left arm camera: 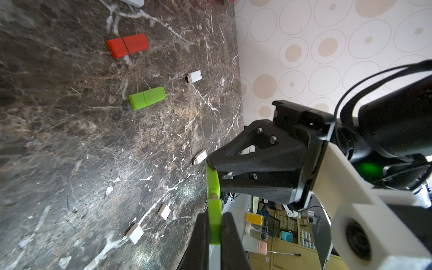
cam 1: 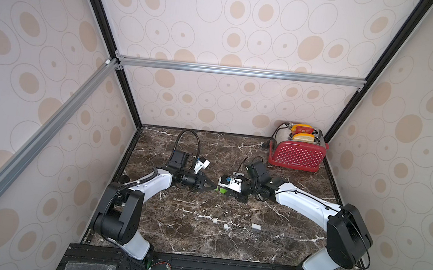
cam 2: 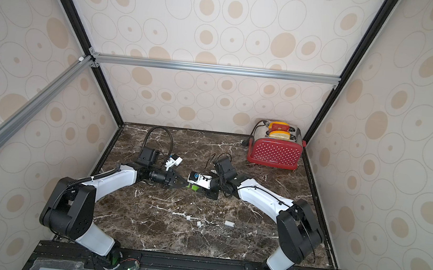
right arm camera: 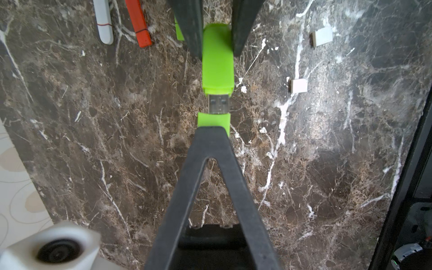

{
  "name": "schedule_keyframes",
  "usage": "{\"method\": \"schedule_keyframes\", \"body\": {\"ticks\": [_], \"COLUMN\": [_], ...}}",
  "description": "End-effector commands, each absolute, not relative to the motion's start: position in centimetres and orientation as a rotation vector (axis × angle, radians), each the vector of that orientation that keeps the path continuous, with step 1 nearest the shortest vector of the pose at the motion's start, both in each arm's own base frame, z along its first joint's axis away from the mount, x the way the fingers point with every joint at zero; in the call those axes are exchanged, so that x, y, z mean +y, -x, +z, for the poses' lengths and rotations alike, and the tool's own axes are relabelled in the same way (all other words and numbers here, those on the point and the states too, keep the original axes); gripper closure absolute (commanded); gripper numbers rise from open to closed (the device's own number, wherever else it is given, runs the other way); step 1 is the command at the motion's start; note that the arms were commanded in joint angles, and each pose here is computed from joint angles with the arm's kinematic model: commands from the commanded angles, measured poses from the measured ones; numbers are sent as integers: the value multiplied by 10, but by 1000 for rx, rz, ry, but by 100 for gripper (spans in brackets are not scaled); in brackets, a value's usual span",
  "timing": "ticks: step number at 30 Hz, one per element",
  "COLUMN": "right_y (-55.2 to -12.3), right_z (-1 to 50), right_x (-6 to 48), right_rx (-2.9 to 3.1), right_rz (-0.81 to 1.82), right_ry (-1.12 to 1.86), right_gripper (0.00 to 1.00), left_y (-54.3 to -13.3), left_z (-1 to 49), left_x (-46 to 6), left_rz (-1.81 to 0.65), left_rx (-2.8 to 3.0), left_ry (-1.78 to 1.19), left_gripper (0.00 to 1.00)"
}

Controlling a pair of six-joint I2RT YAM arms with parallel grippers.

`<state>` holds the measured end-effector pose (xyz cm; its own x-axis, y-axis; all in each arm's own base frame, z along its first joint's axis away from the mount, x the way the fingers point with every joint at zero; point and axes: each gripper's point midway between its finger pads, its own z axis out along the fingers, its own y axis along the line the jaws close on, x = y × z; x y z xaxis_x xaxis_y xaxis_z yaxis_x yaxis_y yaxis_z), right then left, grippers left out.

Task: Close the usb drive cover
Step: Close the cover of the USB drive.

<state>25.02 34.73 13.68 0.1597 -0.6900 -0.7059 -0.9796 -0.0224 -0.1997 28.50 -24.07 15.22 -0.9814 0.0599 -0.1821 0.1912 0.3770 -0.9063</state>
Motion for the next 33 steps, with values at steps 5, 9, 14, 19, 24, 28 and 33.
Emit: {"method": "schedule_keyframes", "body": {"ticks": [5, 9, 14, 19, 24, 28, 33], "right_y": [-249, -247, -247, -247, -245, -245, -244], "right_z": [146, 144, 147, 145, 142, 141, 140], "right_x": [358, 356, 356, 356, 353, 352, 350], "right_rx": [1535, 1540, 1543, 1546, 1546, 1543, 1541], "right_rz": [549, 571, 578, 578, 567, 563, 551], "right_ry": [1778, 1784, 1775, 1778, 1797, 1806, 1818], "right_gripper": [100, 100, 100, 100, 100, 100, 100], "left_y": [-275, -272, -277, -280, -280, -281, -283], "left_z": [156, 160, 159, 160, 167, 164, 163], "left_x": [-244, -244, -245, -248, -249, -249, -247], "left_rz": [-1672, -1677, -1708, -1756, -1798, -1797, -1783], "left_rx": [2489, 2487, 2516, 2527, 2521, 2524, 2530], "left_ry": [-368, -404, -314, -243, -231, -229, -237], "left_gripper": [100, 100, 100, 100, 100, 100, 100]}}
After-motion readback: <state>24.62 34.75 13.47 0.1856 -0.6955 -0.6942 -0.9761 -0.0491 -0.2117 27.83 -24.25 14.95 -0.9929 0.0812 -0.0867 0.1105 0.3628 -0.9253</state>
